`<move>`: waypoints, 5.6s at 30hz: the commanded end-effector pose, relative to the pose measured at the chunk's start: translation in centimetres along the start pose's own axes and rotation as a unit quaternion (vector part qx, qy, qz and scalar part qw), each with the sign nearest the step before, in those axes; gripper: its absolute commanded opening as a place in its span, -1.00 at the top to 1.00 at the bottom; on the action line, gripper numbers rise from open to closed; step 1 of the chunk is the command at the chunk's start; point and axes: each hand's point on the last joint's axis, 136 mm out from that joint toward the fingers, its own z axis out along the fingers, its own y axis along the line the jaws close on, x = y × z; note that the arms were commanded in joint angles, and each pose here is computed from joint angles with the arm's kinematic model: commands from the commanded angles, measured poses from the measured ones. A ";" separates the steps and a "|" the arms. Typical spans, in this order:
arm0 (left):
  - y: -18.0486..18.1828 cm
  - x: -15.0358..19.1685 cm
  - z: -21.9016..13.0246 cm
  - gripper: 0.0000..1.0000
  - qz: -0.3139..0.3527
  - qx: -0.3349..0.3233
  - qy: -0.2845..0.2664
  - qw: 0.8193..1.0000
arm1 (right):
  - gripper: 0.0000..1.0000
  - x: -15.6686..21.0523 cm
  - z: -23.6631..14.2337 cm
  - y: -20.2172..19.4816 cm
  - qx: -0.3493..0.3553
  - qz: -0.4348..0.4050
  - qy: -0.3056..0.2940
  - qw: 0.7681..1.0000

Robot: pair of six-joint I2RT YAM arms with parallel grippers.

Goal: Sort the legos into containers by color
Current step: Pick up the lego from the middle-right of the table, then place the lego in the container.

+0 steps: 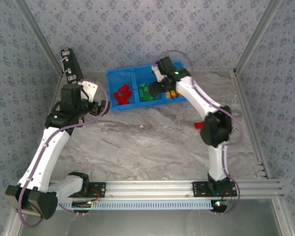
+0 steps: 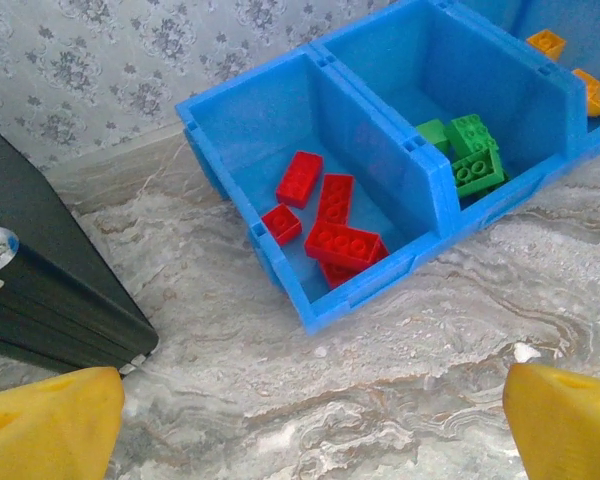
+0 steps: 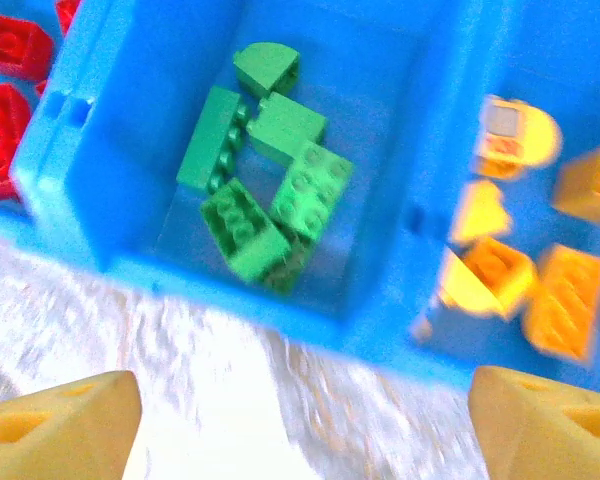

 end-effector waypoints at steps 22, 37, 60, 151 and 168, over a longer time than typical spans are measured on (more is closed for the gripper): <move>-3.7 -2.3 0.3 -0.92 -0.001 0.080 -0.008 0.997 | -0.94 23.1 -1.2 -15.2 0.102 0.398 0.107 0.905; -3.7 -1.9 0.7 -0.92 0.009 0.079 -0.001 0.997 | -0.75 24.5 3.4 -15.1 0.091 0.433 0.146 0.885; -4.1 -1.6 0.1 -0.92 0.010 0.086 -0.005 0.996 | 0.15 25.6 5.1 -13.2 0.116 0.419 0.181 0.882; -23.3 -2.1 8.2 0.70 0.262 0.055 -0.161 0.950 | -0.31 6.2 -9.0 4.3 -0.112 0.424 -0.080 0.895; -6.6 -2.9 12.9 0.73 0.131 -0.084 -0.082 0.984 | -0.87 26.7 -9.7 -7.3 0.123 0.444 0.083 0.883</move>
